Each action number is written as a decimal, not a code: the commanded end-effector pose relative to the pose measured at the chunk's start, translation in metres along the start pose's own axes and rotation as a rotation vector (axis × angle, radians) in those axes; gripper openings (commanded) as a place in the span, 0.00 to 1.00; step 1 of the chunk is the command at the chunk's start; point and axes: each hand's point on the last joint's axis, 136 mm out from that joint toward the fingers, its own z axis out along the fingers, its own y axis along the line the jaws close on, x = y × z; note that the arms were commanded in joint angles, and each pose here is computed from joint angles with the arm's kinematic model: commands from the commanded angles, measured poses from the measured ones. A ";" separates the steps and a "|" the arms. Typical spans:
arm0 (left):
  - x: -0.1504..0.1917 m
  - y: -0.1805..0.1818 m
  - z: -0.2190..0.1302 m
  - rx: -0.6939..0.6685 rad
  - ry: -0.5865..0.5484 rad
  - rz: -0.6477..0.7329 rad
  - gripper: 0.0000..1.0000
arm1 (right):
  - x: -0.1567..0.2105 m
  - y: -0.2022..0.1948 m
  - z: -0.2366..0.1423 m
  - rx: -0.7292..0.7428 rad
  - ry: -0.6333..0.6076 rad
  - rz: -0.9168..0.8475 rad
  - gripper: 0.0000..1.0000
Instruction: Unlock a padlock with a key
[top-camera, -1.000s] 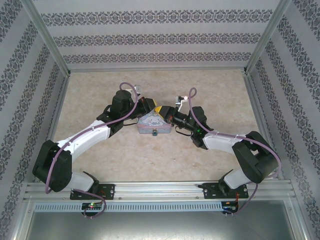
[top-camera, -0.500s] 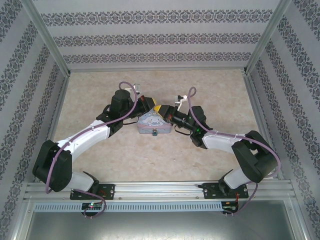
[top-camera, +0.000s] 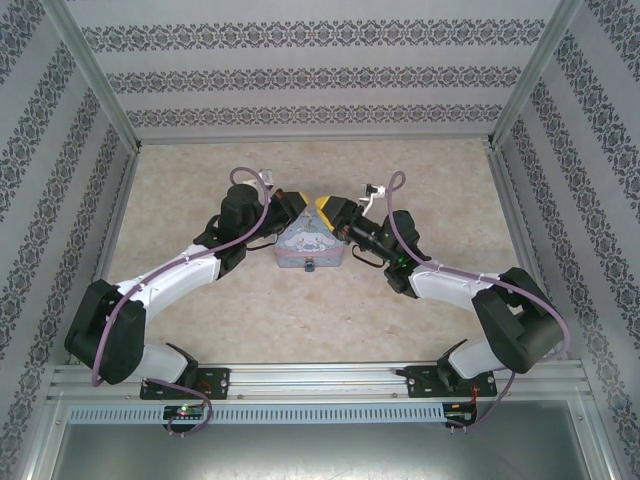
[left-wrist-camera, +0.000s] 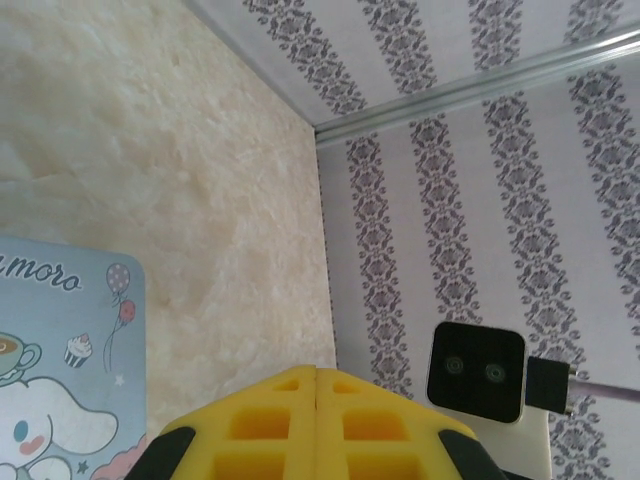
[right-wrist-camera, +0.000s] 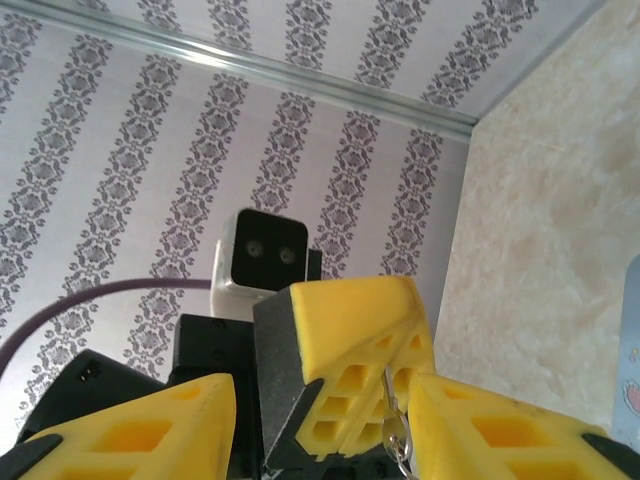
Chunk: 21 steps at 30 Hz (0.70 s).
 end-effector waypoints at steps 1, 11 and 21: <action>-0.016 -0.025 -0.011 0.092 -0.093 -0.022 0.00 | -0.006 0.013 0.000 -0.047 -0.047 -0.041 0.48; -0.025 -0.033 -0.024 0.116 -0.170 -0.045 0.00 | 0.007 0.016 0.024 -0.092 -0.024 -0.027 0.43; -0.025 -0.033 -0.026 0.118 -0.179 -0.045 0.00 | 0.014 0.020 0.035 -0.114 -0.010 -0.020 0.39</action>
